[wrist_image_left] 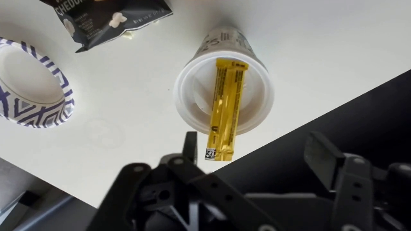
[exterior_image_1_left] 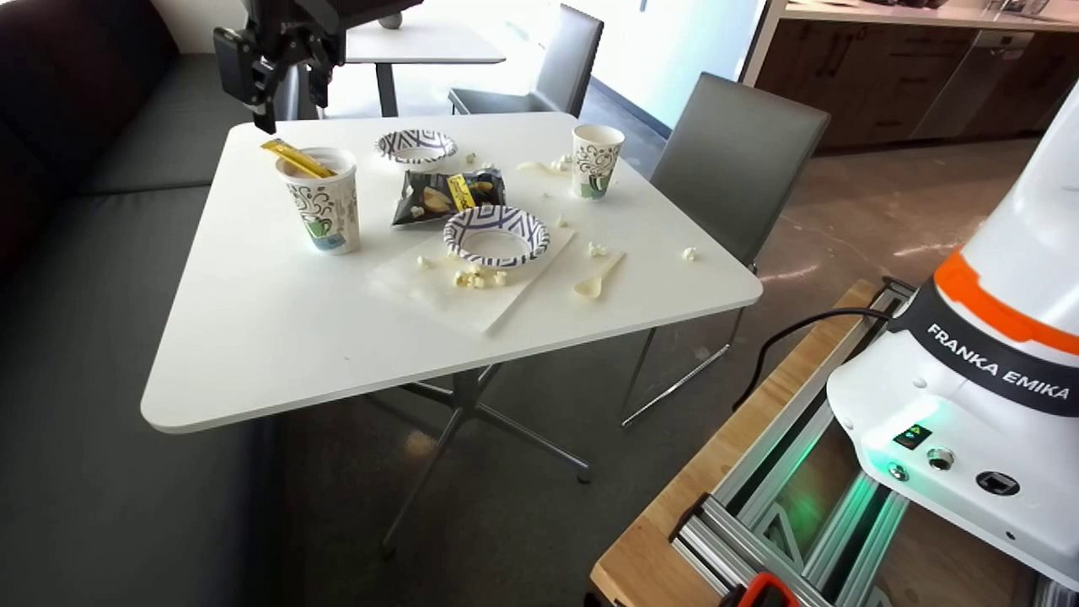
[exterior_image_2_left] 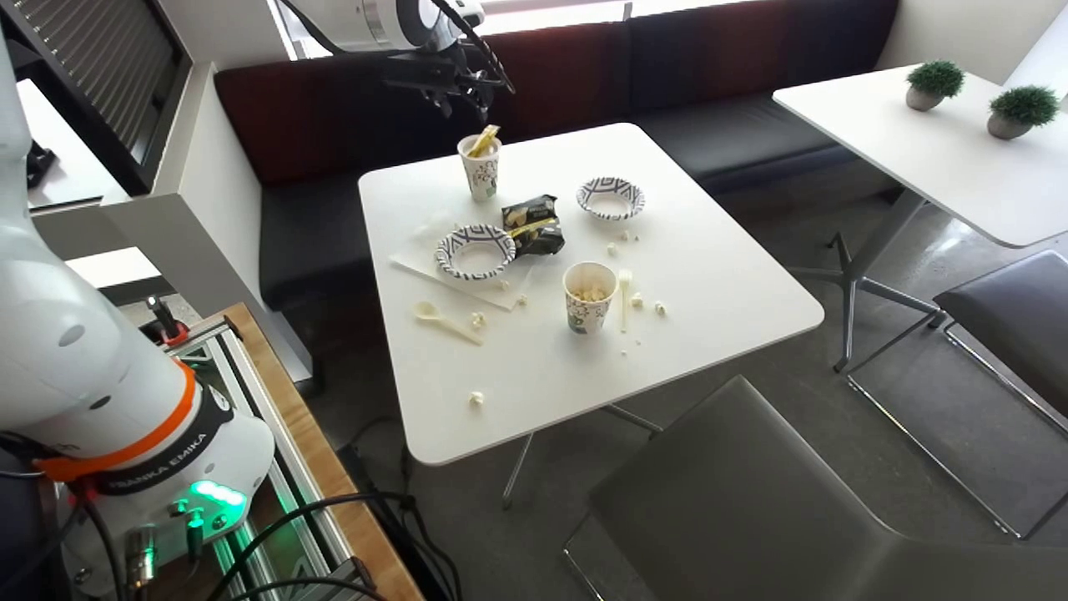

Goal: Pick up the yellow packet from the white lid on the paper cup and put it on the table

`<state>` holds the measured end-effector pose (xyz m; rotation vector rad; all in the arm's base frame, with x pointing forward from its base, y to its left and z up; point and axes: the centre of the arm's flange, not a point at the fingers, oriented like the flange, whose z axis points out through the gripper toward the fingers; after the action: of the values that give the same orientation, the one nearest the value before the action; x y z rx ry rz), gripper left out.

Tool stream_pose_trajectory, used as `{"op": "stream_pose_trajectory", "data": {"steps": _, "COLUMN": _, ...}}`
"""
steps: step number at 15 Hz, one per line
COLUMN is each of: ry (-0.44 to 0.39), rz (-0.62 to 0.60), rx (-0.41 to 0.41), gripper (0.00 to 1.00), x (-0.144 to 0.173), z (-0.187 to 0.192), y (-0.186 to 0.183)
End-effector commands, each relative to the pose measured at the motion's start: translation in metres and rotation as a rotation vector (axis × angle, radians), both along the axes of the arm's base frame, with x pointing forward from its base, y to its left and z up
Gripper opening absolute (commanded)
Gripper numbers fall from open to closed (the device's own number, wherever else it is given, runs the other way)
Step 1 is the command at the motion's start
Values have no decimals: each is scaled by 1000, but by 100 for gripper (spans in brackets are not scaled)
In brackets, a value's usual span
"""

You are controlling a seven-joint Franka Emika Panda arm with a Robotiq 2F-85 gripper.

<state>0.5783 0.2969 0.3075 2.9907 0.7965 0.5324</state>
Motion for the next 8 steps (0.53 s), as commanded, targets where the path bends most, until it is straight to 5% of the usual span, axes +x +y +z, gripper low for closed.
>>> {"op": "stream_pose_trajectory", "data": {"steps": 1, "ry": -43, "rz": -10, "rx": 20, "gripper": 58, "x": 13, "z": -16, "y": 3}}
{"op": "stream_pose_trajectory", "data": {"steps": 8, "ry": -40, "rz": -25, "rx": 11, "gripper": 42, "x": 23, "z": -37, "y": -4}}
